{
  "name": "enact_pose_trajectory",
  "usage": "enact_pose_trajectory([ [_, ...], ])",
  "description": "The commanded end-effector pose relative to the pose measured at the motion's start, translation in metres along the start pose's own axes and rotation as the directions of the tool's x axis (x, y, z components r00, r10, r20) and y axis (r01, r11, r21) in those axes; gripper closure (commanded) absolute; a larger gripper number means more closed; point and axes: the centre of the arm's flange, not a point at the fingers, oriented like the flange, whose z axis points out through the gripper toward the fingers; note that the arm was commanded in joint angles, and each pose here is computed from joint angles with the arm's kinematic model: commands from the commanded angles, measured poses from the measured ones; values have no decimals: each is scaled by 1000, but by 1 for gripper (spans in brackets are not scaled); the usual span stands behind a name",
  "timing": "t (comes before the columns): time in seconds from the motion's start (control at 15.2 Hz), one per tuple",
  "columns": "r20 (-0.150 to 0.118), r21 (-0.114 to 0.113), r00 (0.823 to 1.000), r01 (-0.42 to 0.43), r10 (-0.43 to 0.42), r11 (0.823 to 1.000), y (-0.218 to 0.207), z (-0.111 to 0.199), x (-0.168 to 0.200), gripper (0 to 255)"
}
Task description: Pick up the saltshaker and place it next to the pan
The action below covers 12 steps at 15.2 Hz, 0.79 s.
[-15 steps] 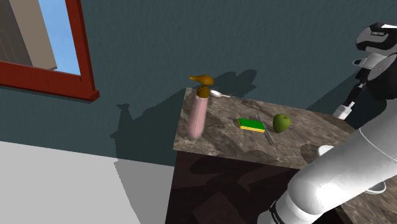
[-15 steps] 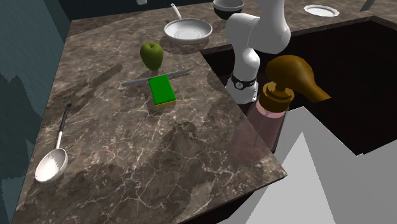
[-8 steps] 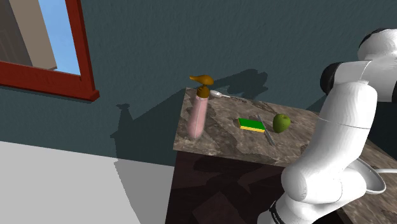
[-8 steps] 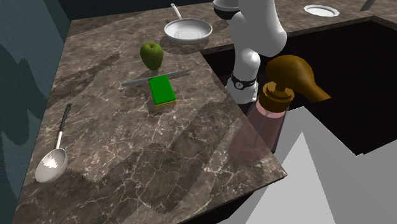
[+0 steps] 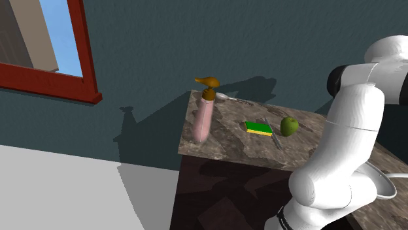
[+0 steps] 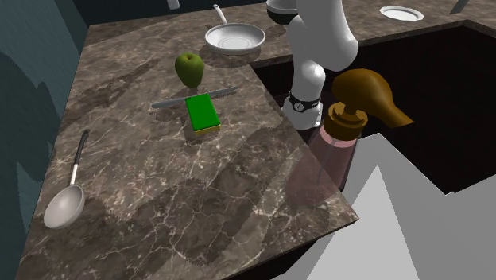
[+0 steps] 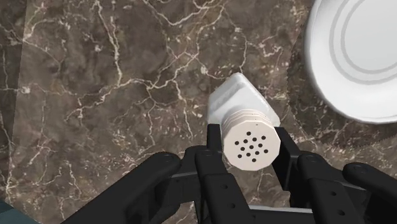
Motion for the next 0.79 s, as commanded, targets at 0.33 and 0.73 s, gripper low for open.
enact_pose_trajectory([
  [0.33,0,0,1000,0,0,1000,2,39,0,255],
  [0.73,0,0,1000,0,0,1000,5,70,0,255],
])
